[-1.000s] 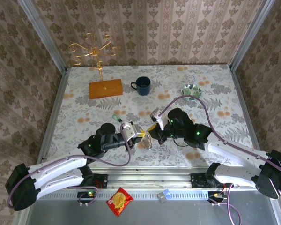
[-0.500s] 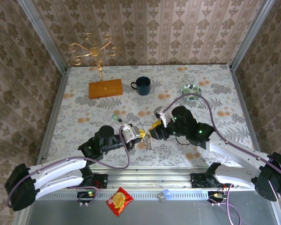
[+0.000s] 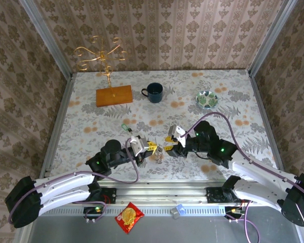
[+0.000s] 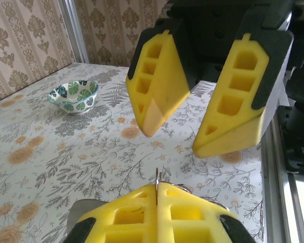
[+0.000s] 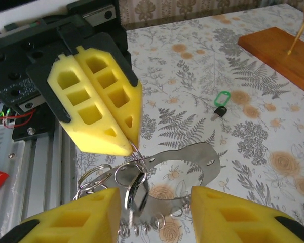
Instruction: Put the keys on the keyring
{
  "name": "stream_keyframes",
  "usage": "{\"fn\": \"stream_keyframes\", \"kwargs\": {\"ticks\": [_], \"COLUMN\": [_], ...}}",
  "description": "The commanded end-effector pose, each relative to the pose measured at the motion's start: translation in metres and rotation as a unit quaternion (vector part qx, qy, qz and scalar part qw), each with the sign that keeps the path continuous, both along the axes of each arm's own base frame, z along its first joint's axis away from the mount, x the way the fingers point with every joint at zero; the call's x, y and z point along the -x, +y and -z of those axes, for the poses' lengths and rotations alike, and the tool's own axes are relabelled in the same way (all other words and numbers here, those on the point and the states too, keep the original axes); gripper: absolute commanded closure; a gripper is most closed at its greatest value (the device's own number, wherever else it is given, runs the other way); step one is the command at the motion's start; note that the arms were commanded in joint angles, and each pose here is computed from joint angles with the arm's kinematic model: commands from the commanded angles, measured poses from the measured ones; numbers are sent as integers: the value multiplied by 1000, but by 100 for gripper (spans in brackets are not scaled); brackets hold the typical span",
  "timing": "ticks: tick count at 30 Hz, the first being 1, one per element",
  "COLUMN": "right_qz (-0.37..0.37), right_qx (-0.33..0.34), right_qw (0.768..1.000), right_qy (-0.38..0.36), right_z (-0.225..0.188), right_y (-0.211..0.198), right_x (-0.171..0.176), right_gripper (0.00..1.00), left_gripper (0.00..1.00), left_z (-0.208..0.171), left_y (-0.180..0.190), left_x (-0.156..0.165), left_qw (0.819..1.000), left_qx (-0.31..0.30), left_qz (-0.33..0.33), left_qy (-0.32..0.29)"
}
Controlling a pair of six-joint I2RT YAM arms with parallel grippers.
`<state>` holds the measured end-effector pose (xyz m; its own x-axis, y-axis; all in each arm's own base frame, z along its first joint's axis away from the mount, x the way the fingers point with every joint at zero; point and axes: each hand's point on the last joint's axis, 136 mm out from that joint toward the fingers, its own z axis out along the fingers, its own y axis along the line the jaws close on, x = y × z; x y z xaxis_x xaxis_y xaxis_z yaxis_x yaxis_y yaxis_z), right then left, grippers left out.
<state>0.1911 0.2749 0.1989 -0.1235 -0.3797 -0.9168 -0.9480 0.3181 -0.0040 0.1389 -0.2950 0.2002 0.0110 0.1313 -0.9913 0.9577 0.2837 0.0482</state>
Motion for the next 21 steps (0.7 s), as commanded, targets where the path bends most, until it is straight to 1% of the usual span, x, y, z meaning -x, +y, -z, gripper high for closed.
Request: {"fn": "stream_keyframes", "kwargs": {"ticks": [1,4,17,21], "right_qz": [-34,-38,-44,-63], "right_qx": [-21,-24,-22,-29], "right_qw": [999,999,999,998], "right_qy": [-25,-23,-23,-16], "right_z": [-16,-16,-17,-18], "right_y": [11,13,24,28], "right_x": [2,3,-3,2], "right_gripper": [62,66,75,78], "left_gripper": [100,100,100,100], "left_z": [-23,-23,-19,-19], "left_y": [-2,-2,-4,-4], "left_x": [6,6,9,9], "left_qw": [998,998,998,998], "left_qx": [51,52,51,52], "left_qz": [19,23,33,33], "left_qy": [-9,-9,-5,-5]}}
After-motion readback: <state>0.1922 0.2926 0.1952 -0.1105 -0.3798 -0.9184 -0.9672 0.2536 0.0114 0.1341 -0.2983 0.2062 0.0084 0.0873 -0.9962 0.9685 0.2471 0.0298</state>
